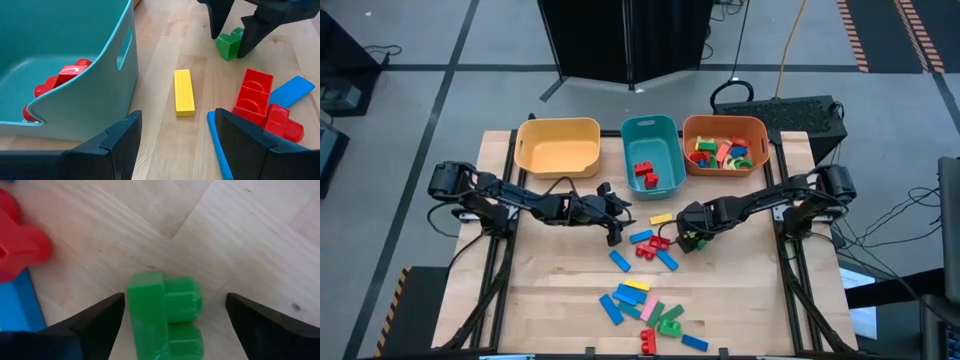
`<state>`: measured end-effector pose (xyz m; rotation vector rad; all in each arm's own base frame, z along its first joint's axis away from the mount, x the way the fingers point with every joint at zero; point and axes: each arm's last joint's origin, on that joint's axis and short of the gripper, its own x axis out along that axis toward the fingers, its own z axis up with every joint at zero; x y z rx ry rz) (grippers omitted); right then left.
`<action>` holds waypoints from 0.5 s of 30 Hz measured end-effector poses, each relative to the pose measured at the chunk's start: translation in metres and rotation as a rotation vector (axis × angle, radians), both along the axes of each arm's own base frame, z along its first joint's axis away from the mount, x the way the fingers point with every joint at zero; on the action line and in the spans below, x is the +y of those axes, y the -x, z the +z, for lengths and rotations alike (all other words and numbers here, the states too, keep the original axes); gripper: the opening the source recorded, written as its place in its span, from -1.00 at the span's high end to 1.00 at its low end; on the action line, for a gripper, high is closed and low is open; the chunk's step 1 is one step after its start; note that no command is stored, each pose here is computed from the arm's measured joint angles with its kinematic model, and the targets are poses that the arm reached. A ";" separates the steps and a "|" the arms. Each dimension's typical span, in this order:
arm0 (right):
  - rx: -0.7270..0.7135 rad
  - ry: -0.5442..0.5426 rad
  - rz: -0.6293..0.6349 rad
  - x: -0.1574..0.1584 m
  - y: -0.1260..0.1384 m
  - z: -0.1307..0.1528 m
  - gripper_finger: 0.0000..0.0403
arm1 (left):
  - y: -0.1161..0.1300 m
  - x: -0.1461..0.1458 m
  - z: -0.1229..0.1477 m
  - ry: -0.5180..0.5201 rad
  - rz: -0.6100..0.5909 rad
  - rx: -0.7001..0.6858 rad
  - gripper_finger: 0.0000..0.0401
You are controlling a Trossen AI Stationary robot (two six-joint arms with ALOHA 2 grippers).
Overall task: Sort blocks by size
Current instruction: Put the green 2 stud game piece into the blue bin
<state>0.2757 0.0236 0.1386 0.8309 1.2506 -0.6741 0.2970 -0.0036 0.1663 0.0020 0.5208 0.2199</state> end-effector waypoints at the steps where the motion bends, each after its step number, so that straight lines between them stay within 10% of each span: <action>1: 0.004 0.002 0.002 0.001 0.000 -0.001 -0.65 | 0.000 0.000 0.000 0.000 0.000 0.000 -0.20; 15: 0.055 0.020 0.020 0.005 0.006 -0.003 0.06 | 0.000 0.000 -0.001 -0.001 0.000 0.007 -0.20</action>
